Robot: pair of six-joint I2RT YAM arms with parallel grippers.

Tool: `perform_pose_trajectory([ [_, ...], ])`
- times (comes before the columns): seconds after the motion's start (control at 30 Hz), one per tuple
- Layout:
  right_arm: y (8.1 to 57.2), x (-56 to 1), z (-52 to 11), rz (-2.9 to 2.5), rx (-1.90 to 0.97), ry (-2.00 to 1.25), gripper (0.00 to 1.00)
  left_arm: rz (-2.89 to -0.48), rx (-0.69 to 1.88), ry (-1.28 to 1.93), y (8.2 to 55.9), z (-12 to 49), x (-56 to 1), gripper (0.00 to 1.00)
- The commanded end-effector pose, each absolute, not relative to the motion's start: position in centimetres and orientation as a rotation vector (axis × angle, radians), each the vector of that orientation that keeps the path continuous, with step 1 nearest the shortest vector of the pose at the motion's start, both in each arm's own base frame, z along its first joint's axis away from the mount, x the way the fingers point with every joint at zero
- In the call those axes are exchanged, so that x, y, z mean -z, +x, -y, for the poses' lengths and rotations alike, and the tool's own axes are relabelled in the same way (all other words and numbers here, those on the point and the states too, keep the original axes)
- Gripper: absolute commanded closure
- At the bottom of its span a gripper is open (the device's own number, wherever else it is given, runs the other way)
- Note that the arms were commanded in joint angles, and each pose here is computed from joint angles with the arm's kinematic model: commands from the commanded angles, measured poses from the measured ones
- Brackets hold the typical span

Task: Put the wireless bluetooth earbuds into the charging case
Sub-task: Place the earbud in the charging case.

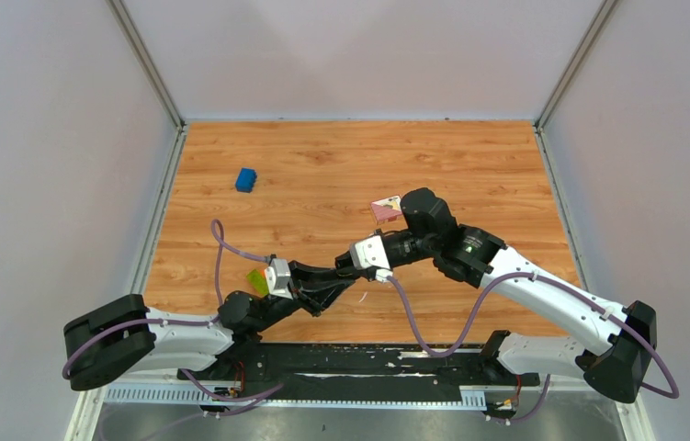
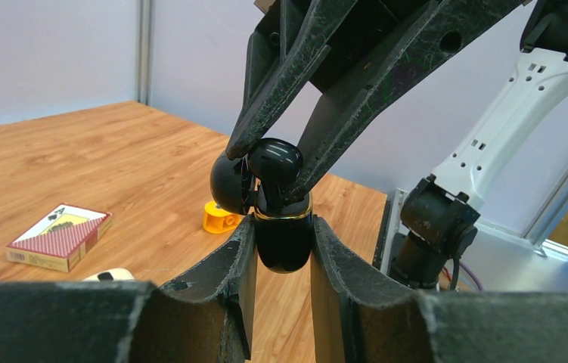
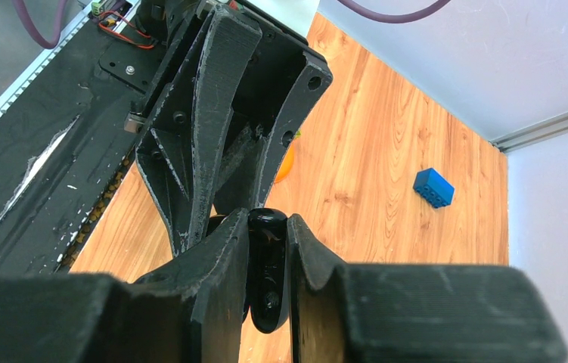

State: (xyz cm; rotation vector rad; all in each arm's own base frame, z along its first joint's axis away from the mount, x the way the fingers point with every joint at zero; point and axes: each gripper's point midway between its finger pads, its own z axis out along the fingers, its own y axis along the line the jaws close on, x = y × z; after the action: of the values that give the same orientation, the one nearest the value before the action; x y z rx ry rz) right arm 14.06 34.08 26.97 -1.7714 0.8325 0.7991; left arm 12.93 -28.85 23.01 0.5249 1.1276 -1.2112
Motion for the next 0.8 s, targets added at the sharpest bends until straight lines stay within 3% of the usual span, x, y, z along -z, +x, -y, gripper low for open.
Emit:
perform_pose_trajectory([
  [0.0,13.41,-25.46,-33.27,-0.881,-0.81,-1.813,0.78,-0.982,1.218,0.454,12.86,27.57,-26.63,1.0],
  [0.77,12.6,-24.91,-33.38,-0.846,-0.825,-1.854,0.68,-0.987,1.211,0.455,13.03,27.62,-26.55,1.0],
])
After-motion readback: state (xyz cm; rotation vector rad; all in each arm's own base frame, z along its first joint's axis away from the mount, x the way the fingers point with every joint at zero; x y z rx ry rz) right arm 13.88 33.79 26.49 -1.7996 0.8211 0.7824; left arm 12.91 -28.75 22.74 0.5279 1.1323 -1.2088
